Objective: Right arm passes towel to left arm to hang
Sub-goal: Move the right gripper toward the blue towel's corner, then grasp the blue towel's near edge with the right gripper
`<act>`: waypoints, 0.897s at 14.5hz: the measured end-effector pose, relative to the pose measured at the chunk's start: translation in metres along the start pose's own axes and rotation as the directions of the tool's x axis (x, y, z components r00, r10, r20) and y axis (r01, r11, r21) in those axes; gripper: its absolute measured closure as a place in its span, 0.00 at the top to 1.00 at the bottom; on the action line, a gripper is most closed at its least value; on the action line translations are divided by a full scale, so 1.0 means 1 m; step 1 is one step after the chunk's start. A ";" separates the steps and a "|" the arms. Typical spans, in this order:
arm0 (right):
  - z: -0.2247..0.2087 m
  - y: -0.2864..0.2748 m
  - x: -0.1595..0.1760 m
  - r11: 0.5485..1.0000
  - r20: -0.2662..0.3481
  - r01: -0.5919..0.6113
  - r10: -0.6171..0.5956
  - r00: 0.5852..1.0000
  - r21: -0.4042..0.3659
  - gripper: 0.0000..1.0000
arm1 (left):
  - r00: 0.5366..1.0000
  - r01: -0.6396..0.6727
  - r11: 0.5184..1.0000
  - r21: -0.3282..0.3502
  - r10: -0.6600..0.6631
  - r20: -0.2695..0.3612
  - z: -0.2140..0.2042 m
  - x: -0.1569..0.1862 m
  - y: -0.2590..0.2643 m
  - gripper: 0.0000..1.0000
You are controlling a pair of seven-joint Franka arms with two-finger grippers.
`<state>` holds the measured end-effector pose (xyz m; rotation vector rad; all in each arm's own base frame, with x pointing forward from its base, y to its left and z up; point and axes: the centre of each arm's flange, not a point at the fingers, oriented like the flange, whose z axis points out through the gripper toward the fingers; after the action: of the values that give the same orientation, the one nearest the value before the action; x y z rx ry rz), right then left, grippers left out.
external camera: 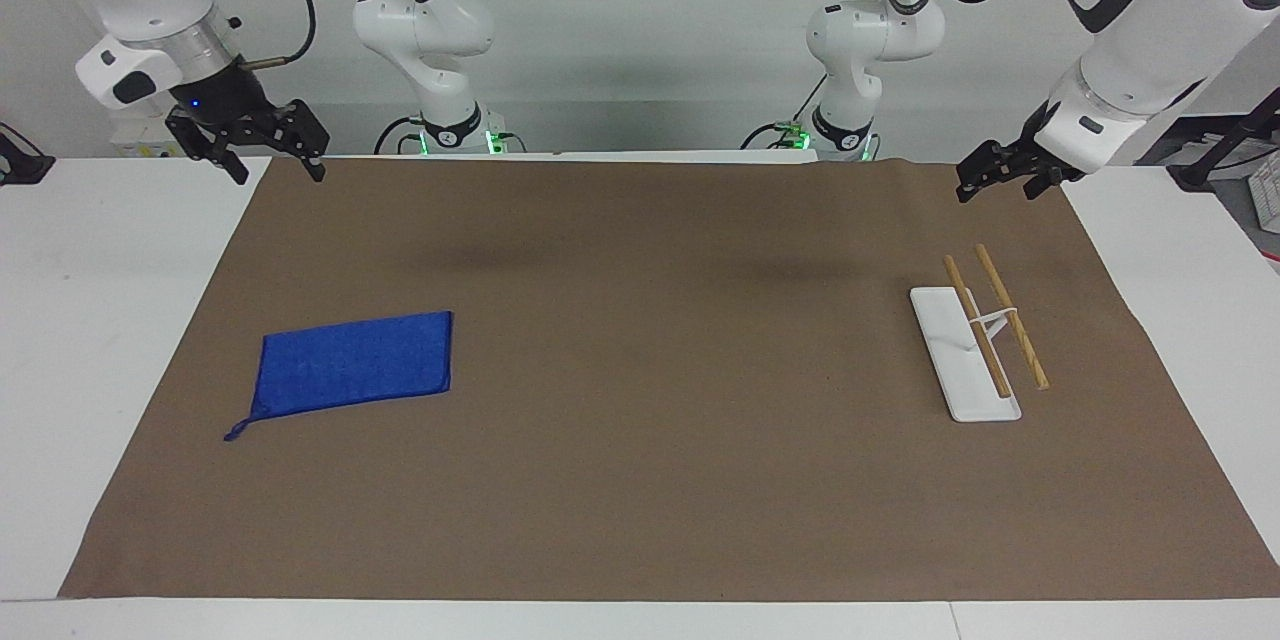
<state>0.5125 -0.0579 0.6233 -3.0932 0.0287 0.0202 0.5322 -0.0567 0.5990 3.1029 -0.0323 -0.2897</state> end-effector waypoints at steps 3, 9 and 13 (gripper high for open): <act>0.003 0.002 0.000 1.000 0.007 -0.003 0.003 1.000 0.001 1.00 | 1.000 0.015 1.000 -0.002 -0.015 0.000 0.000 0.000 -0.006 1.00; 0.033 0.028 0.009 1.000 -0.041 0.007 -0.007 0.999 -0.003 1.00 | 1.000 0.022 1.000 -0.003 -0.022 0.000 0.000 0.001 -0.010 1.00; 0.116 0.051 0.021 1.000 -0.055 0.015 -0.015 0.998 -0.011 1.00 | 1.000 0.022 1.000 -0.003 -0.022 0.000 0.000 0.001 -0.010 1.00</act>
<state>0.5312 -0.1037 0.5050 -3.1038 0.0077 -0.0660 0.5330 -0.0467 0.5989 3.1017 0.0030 -0.2899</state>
